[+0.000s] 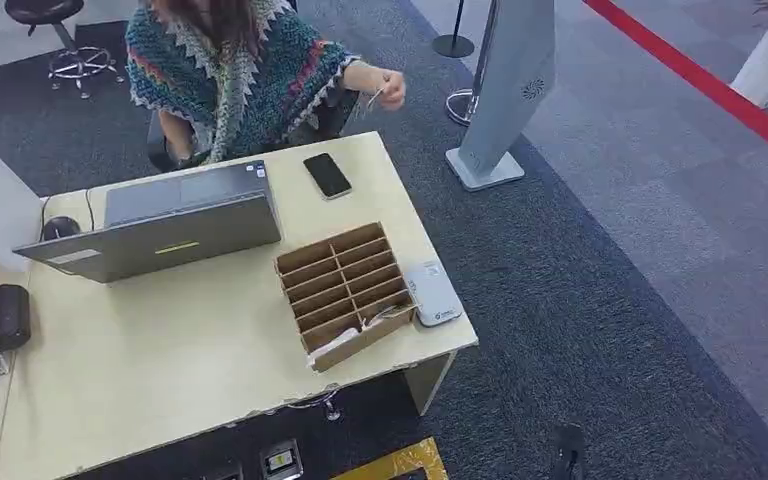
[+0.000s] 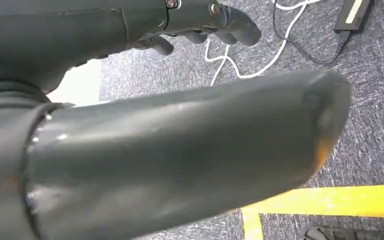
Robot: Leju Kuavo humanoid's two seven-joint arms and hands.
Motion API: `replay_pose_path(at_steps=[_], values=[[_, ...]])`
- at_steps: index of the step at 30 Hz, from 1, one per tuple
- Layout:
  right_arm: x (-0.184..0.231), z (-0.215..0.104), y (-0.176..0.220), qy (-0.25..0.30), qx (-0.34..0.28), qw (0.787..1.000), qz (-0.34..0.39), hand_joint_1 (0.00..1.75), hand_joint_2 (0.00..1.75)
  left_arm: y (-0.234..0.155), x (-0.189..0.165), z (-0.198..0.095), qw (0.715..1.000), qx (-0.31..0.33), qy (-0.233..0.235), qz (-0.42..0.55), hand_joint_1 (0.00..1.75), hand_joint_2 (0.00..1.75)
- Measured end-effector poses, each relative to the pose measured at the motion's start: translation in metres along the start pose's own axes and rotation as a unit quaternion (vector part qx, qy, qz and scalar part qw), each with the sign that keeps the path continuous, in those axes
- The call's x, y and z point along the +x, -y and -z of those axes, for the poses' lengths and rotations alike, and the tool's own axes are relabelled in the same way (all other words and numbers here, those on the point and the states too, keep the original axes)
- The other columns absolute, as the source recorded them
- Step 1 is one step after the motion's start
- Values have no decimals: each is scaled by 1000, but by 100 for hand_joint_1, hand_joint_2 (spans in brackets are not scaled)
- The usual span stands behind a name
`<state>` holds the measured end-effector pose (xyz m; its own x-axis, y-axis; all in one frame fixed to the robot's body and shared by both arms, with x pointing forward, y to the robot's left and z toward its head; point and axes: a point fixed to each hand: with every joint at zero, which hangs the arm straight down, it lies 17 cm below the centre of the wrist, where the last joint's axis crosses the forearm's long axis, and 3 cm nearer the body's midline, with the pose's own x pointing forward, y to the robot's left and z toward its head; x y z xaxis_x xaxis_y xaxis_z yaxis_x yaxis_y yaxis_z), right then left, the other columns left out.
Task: Pass the card to the sensor for recognition and then transmit it.
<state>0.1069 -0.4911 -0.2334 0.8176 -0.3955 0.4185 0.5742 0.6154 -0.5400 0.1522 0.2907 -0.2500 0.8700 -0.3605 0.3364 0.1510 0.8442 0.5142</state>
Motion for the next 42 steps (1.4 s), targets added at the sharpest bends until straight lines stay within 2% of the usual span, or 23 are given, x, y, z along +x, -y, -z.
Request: replay_pose_path(at_steps=[3, 8, 9, 11, 13, 14, 16, 18, 20, 21, 23, 26, 30, 33, 37, 42], values=[[41, 9, 15, 25, -23, 996, 86, 0, 175, -1, 0, 0, 1000, 3, 1, -7, 0, 0], [156, 21, 64, 133, -70, 968, 202, 0, 175, -2, 3, 0, 1000, 5, 6, -13, 0, 0], [177, 23, 72, 134, -70, 960, 237, 0, 175, -2, 4, 1, 1000, 5, 9, -13, 0, 0], [197, 31, 99, 104, -83, 941, 311, 0, 175, -3, 8, 1, 1000, 5, 14, -11, 0, 0], [190, 42, 149, 45, -131, 912, 386, 0, 175, -3, 9, 1, 1000, 5, 19, -6, 0, 0], [196, 42, 190, 32, -170, 890, 422, 0, 175, -3, 9, 1, 1000, 5, 20, -4, 0, 0], [240, 29, 249, 82, -212, 874, 429, 0, 175, -2, 8, 0, 1000, 4, 23, 2, 0, 0], [312, -5, 294, 177, -234, 867, 403, 0, 175, -4, 11, 2, 1000, 6, 28, 7, 0, 0], [382, -60, 320, 283, -256, 852, 359, 0, 175, -6, 17, 3, 999, 8, 37, 13, 0, 0], [422, -102, 328, 347, -265, 835, 334, 0, 175, -7, 22, 4, 999, 9, 42, 15, 0, 0], [463, -153, 333, 411, -276, 812, 308, 0, 175, -7, 25, 4, 999, 9, 48, 21, 0, 0], [525, -264, 338, 529, -302, 749, 262, 0, 175, -5, 25, 3, 998, 7, 52, 30, 0, 0], [560, -384, 307, 639, -293, 675, 222, 0, 175, -5, 24, 3, 998, 6, 49, 38, 0, 0], [579, -459, 271, 706, -291, 630, 142, 0, 175, -3, 28, 3, 998, 2, 52, 46, 0, 0], [587, -523, 203, 762, -279, 583, 24, 0, 175, -2, 36, 4, 997, -3, 58, 58, 0, 0], [575, -572, 119, 806, -260, 525, -86, 0, 175, -1, 49, 6, 995, -9, 69, 68, 0, 0]])
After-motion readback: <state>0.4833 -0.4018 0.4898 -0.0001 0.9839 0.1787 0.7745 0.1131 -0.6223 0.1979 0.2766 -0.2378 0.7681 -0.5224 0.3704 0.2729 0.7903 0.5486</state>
